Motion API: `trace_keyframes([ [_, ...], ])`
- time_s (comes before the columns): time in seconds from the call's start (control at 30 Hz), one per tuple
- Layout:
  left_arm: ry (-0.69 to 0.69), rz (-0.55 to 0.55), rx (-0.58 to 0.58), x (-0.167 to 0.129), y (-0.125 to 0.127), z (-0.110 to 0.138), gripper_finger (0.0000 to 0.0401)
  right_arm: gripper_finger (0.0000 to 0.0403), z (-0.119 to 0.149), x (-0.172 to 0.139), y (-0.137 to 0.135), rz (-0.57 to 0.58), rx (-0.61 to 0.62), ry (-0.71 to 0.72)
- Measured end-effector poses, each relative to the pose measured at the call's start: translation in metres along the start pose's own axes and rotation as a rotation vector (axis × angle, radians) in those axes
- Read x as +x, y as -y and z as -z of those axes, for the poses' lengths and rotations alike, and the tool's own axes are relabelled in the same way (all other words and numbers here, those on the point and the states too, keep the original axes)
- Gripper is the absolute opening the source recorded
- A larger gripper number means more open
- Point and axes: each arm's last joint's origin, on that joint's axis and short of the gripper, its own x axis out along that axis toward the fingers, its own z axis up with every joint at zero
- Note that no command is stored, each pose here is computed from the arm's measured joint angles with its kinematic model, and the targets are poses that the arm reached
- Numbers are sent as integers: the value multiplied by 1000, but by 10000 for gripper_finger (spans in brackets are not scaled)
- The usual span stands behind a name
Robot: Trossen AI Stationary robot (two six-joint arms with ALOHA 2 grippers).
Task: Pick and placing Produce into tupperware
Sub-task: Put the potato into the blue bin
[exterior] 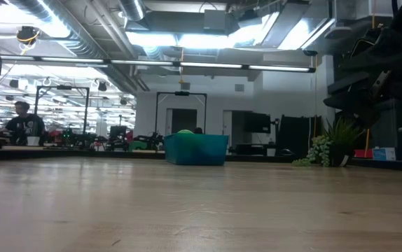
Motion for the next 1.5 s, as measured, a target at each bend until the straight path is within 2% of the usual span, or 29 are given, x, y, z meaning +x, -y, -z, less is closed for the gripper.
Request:
trace_keyframes([
  [0.17, 4, -3, 27, -1, 1, -2, 231, 299, 0, 0, 0, 0, 0, 0],
  [0.57, 3, -55, 206, -1, -2, -2, 231, 299, 0, 0, 0, 0, 1, 0],
  [0.8, 5, -62, 189, -1, -3, -2, 231, 299, 0, 0, 0, 0, 0, 0],
  [0.93, 24, -72, 136, -1, -6, -6, 231, 299, 0, 0, 0, 0, 1, 0],
  [1.2, 136, -146, 40, -13, -23, -33, 231, 299, 0, 0, 0, 0, 1, 0],
  [1.5, 62, -168, 30, -17, -31, -31, 231, 299, 1, 0, -1, -10, -1, -9],
])
